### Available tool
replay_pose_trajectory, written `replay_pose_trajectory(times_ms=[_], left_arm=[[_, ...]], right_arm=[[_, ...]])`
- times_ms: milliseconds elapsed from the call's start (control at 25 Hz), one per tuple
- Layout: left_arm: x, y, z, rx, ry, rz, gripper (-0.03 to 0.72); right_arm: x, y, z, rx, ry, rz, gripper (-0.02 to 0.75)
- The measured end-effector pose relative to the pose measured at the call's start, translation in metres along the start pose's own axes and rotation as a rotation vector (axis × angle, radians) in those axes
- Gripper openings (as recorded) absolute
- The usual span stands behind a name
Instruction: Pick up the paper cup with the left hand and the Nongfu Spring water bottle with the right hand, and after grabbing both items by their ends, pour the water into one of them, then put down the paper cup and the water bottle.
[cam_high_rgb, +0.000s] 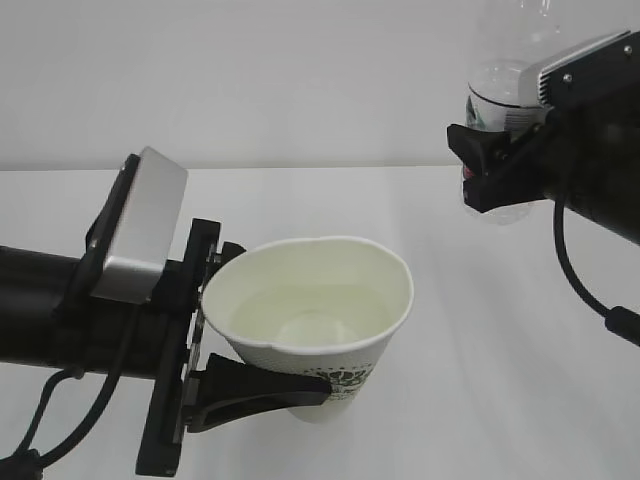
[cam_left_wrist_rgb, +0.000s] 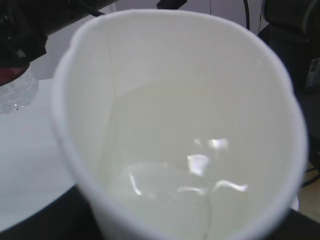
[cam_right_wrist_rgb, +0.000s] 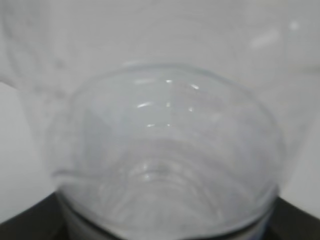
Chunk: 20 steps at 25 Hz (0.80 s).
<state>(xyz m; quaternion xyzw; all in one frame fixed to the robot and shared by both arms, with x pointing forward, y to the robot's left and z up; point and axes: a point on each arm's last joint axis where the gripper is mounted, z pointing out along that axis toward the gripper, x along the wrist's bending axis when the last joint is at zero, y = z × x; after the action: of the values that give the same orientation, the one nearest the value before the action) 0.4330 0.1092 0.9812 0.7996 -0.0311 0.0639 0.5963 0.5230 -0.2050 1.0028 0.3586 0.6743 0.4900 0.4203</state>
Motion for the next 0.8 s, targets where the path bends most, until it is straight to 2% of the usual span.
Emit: replay_pose_trajectory(times_ms=[280,480,800], left_arm=[[0.0,0.0,0.0,0.004,0.004,-0.001,0.44],[0.0,-0.001,0.0,0.006,0.005,-0.001,0.44],[0.0,-0.001,0.0,0.006,0.005,-0.001,0.44]], right_arm=[[-0.004,-0.025,-0.01,-0.01,-0.124,0.068,0.469],[-0.004,-0.041,-0.016,0.043,-0.153,0.077,0.469],[-0.004,-0.048,-0.025,0.018,-0.188,0.082,0.469]])
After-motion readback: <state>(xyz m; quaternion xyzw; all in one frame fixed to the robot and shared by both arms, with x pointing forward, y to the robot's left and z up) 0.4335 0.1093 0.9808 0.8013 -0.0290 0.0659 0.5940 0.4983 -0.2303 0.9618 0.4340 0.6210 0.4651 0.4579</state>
